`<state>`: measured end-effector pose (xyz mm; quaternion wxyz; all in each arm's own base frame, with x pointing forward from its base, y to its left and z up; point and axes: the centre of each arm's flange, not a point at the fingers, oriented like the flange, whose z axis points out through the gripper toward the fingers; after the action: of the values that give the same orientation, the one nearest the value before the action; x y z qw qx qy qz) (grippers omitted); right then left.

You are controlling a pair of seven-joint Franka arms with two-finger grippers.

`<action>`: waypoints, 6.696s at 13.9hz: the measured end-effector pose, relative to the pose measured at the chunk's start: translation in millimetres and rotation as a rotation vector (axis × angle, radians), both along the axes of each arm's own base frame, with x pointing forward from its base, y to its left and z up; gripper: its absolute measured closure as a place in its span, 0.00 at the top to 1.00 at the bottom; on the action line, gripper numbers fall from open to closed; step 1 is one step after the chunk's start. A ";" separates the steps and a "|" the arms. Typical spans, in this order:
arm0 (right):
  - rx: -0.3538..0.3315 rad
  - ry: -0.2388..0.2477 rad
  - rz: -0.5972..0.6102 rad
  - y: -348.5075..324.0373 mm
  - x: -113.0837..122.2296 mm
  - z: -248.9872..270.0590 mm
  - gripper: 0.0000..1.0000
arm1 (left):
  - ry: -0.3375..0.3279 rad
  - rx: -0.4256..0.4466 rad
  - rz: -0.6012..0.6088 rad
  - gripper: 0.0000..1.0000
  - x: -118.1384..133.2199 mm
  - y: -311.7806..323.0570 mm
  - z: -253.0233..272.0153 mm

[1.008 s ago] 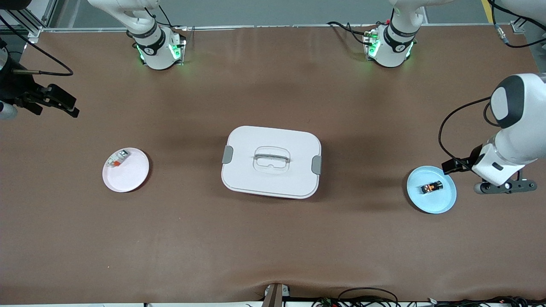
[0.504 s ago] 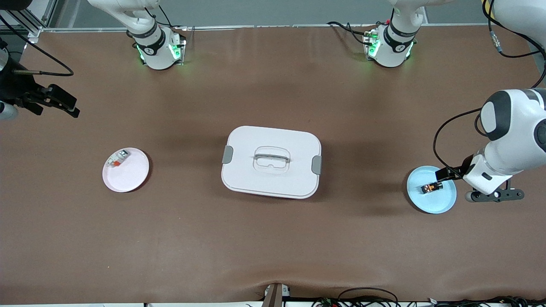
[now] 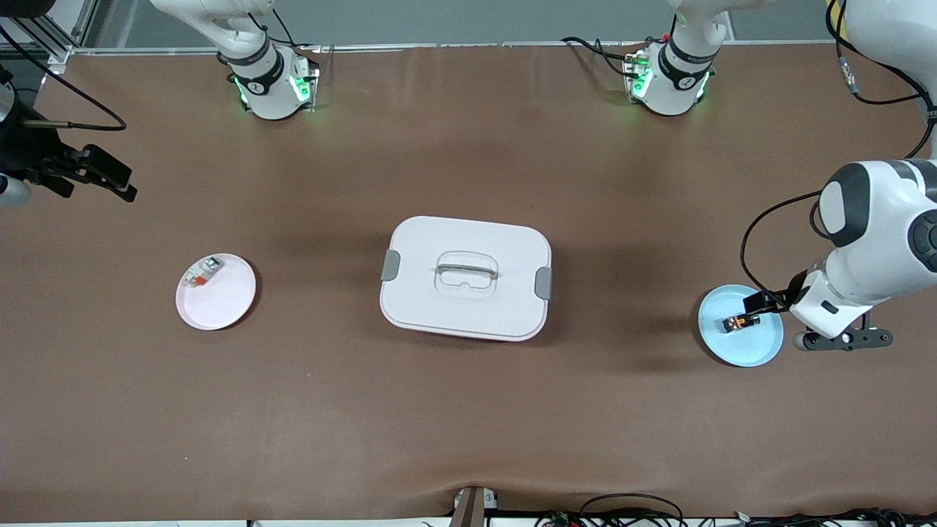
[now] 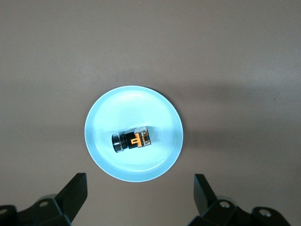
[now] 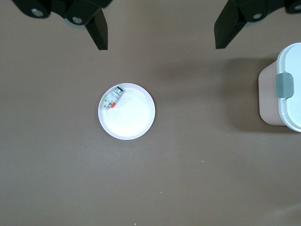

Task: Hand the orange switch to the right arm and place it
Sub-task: 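Close the left gripper on the black-orange switch, then lift the switch with the left gripper while the right gripper rises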

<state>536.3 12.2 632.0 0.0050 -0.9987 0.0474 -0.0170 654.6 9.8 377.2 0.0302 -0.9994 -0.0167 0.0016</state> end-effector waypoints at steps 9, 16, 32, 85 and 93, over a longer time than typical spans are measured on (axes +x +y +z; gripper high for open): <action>0.000 0.000 0.000 -0.1 0.0 0.0 1.00 | 0.013 -0.002 -0.013 1.00 0.9 -0.7 -9.3; 0.000 0.000 0.000 0.0 0.0 0.0 1.00 | 0.017 -0.004 -0.023 1.00 2.5 -0.8 -22.2; 0.000 0.000 -0.003 -1.9 0.0 0.2 1.00 | 0.011 -0.017 -0.050 1.00 11.3 -0.6 -79.9; 0.004 -0.063 0.003 0.7 38.5 -16.9 1.00 | -0.036 -0.091 0.111 0.73 -6.2 -121.6 2.2; 0.012 -0.079 0.071 43.2 47.2 -27.1 1.00 | -0.064 -0.213 0.218 0.73 -12.5 -200.4 41.7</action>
<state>583.5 55.4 604.9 0.0132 -0.9983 0.0118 -0.0562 642.1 -190.6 418.8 -0.0767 -0.9888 -0.1256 -0.0252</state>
